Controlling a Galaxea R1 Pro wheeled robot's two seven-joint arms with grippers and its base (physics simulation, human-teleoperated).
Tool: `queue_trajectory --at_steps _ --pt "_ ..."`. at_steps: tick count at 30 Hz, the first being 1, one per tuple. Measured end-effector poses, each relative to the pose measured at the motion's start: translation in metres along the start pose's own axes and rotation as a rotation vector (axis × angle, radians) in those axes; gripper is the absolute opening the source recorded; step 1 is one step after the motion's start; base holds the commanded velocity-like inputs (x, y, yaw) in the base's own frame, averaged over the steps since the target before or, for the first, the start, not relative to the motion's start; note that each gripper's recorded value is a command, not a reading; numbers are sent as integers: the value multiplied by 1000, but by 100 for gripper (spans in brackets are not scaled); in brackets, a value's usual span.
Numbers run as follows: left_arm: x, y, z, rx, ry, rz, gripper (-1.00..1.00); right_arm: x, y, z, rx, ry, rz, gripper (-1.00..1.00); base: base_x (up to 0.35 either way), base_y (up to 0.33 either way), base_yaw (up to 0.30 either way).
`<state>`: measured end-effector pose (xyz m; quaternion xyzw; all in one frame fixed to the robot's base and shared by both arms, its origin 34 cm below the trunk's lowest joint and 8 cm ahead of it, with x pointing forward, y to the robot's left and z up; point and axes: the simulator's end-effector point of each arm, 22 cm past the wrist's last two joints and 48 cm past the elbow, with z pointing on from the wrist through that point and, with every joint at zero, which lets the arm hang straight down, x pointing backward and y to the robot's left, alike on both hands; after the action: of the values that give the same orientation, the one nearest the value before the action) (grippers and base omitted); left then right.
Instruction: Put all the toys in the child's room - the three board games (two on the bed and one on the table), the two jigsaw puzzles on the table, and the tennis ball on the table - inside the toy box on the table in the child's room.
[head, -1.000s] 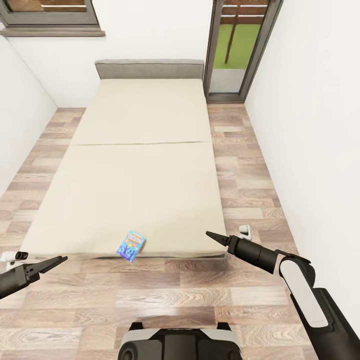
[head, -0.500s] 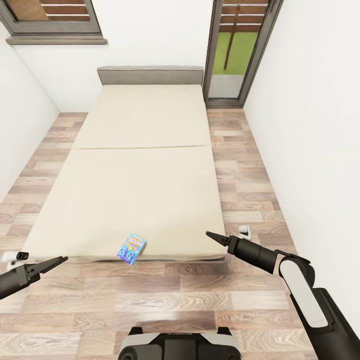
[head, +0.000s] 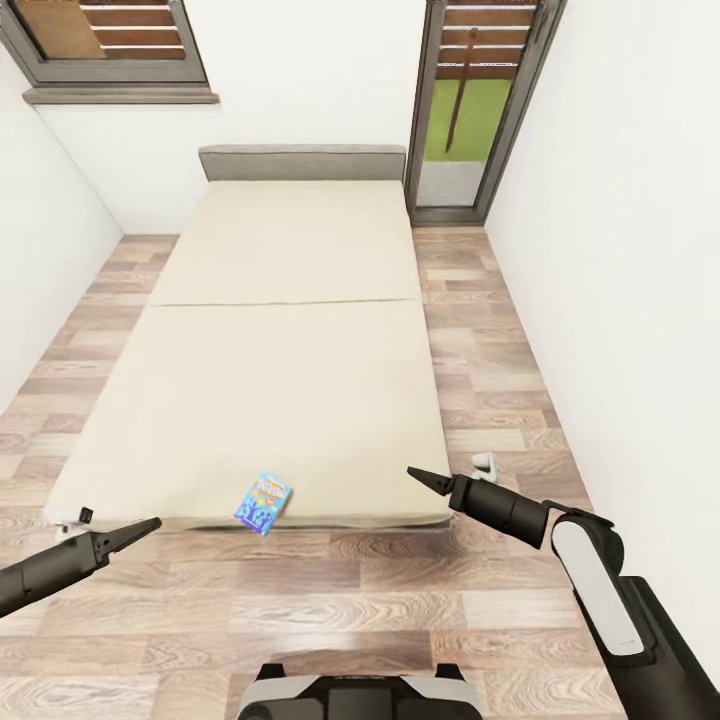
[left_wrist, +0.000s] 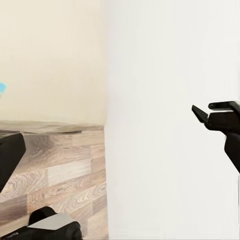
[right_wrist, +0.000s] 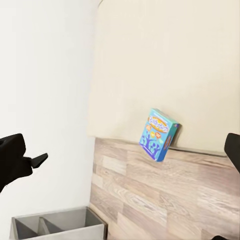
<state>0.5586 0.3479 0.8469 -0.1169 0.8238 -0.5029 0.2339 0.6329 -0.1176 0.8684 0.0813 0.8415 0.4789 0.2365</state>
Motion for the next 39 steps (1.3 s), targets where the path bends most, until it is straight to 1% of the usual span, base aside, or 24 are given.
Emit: queue_trajectory --at_steps 4,9,19,23,28,34,39 --pt "11 -4 12 12 39 1 100 0 3 1 -2 -2 -3 100 0 0 0" --pt "13 -9 16 20 52 8 100 -2 6 0 -4 -6 -8 100 0 0 0" --pt "10 -15 15 26 49 21 100 -6 14 -2 -10 -14 -21 100 0 0 0" --pt "9 -13 15 9 46 26 100 -5 20 -1 -19 -9 -28 100 0 0 0" --pt "5 -6 14 -36 39 34 100 -3 26 1 -27 -3 -36 100 0 0 0" --pt "3 -8 13 -42 33 42 100 -3 31 1 -33 -3 -45 100 0 0 0" --pt "1 -10 13 -41 29 48 100 -7 35 -1 -37 -16 -58 100 0 0 0"
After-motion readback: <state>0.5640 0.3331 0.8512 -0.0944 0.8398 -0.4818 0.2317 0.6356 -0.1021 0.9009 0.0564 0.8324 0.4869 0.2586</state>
